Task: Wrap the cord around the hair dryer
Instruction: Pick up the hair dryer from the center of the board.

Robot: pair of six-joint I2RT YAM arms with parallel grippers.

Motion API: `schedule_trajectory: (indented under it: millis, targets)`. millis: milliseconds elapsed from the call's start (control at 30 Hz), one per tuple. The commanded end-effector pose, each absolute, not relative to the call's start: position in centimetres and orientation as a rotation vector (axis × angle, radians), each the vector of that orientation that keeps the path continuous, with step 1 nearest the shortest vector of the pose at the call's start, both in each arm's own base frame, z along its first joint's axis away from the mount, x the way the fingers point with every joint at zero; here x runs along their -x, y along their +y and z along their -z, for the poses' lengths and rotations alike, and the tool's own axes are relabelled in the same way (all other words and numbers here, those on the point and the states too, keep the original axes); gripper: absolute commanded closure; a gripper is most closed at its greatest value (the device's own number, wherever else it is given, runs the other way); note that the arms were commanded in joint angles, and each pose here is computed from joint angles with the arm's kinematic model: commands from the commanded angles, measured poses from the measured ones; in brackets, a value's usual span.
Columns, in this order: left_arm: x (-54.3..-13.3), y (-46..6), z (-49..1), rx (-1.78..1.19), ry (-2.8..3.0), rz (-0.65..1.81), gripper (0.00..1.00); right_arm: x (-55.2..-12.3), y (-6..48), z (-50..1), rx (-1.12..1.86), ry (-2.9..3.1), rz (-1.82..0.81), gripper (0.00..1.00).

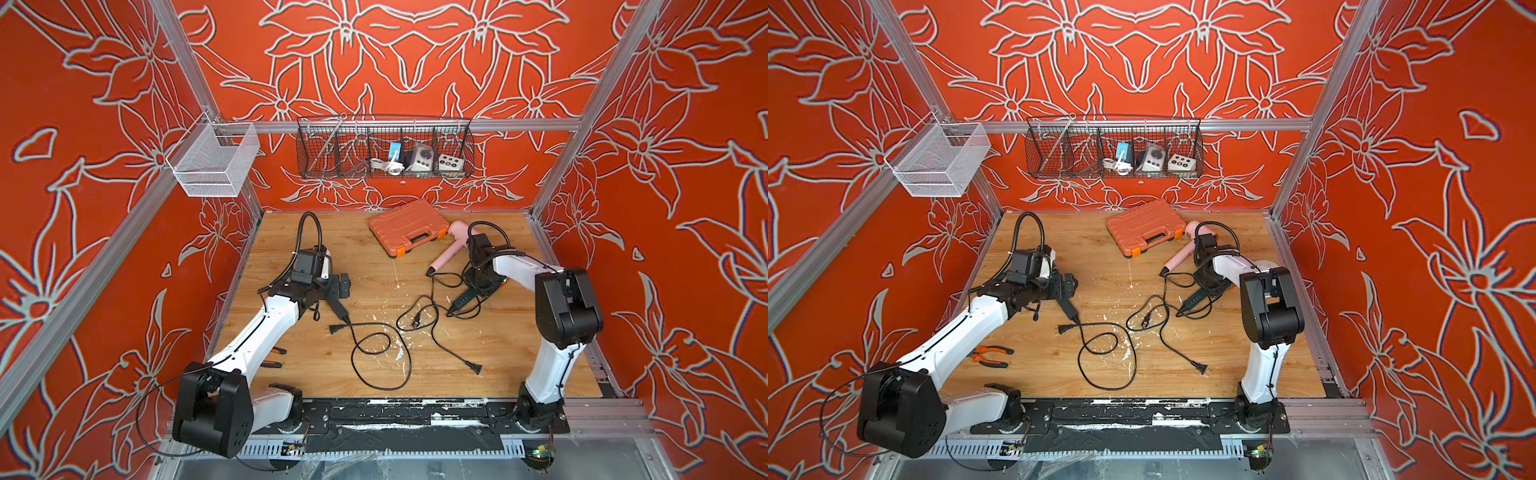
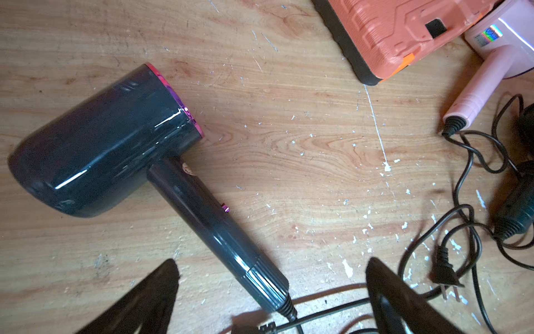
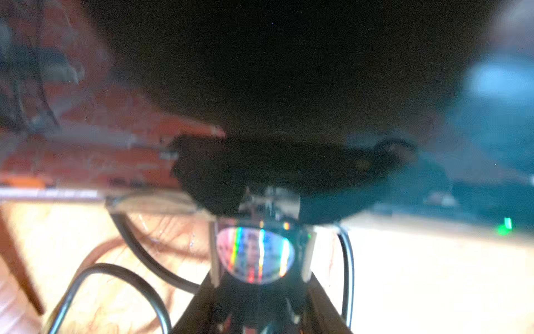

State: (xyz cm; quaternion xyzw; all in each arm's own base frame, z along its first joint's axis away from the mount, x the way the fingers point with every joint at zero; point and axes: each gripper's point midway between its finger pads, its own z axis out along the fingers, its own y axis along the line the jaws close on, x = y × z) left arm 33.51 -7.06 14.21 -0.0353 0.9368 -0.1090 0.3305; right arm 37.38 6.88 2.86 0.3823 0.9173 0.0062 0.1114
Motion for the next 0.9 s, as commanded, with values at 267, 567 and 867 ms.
schedule_trajectory:
  millis: [267,567,867]
  targets:
    - [-34.1,-7.5,-16.0,0.099,2.436,0.305,0.02,-38.7,7.6,-8.3,-0.389,2.731,-0.035,1.00]
    - [-34.8,-8.2,-17.6,0.102,2.410,0.356,0.02,-38.4,8.2,-14.5,0.005,2.544,-0.023,1.00]
    - [-35.1,-9.8,-21.2,0.037,2.370,0.463,0.02,-36.3,13.4,-21.1,0.440,2.138,-0.139,1.00]
